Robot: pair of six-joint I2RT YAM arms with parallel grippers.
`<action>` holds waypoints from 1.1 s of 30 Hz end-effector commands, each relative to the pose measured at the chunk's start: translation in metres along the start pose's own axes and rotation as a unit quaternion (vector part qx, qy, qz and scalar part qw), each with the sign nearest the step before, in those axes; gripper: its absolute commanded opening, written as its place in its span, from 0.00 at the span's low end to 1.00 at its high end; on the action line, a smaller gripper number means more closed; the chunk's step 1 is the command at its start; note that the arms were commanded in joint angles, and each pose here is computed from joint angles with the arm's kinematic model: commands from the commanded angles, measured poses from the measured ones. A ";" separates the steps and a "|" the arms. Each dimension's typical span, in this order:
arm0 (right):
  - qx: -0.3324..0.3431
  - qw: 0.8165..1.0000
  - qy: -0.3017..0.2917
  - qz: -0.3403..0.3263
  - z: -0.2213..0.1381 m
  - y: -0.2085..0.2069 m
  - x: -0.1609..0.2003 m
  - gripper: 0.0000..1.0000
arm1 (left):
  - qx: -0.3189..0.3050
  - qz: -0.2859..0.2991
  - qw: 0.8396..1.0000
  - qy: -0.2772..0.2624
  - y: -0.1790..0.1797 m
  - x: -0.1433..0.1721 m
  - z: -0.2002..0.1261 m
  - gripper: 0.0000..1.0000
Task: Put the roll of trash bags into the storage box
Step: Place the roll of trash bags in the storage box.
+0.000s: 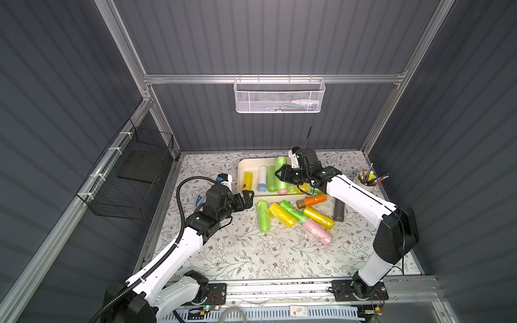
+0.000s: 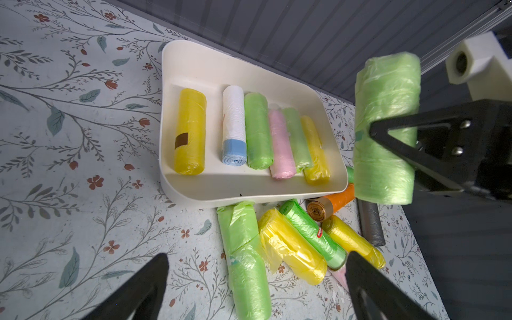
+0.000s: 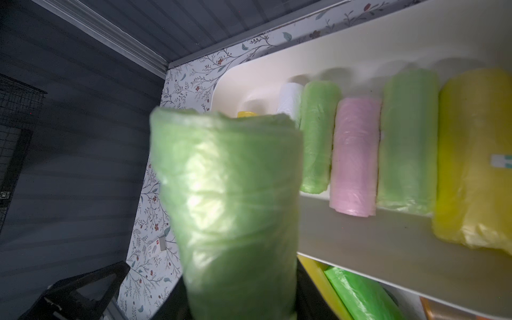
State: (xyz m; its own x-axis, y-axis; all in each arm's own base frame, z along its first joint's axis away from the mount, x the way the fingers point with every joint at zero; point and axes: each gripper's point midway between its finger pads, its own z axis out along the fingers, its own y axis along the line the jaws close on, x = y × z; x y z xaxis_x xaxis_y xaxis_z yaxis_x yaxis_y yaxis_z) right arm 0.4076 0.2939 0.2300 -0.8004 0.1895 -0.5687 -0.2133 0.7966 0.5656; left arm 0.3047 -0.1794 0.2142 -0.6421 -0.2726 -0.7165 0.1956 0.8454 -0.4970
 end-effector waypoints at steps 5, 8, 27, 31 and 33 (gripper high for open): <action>-0.023 1.000 -0.015 -0.014 0.003 0.013 -0.026 0.32 | -0.018 -0.008 1.000 0.013 0.004 0.002 0.001 1.00; -0.026 0.999 -0.014 -0.016 0.010 0.014 -0.034 0.31 | -0.019 -0.010 1.000 0.014 0.005 0.002 0.002 1.00; -0.027 1.000 0.002 0.017 0.062 -0.005 -0.054 0.27 | -0.025 -0.003 0.999 0.021 0.007 0.005 -0.002 1.00; -0.028 0.999 0.005 0.022 0.074 -0.007 -0.058 0.29 | -0.026 -0.002 0.999 0.023 0.007 0.006 -0.003 1.00; -0.030 0.999 0.008 0.028 0.081 -0.009 -0.059 0.29 | -0.029 -0.001 0.999 0.025 0.008 0.007 -0.004 1.00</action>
State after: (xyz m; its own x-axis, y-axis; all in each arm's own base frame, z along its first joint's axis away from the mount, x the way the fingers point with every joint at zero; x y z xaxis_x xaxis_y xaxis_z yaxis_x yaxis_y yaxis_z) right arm 0.4925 0.3168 0.1932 -0.8352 0.2020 -0.5114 -0.1801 0.7783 0.6015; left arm 0.2998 -0.1744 0.1963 -0.6881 -0.2566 -0.6787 0.1477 0.8663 -0.4773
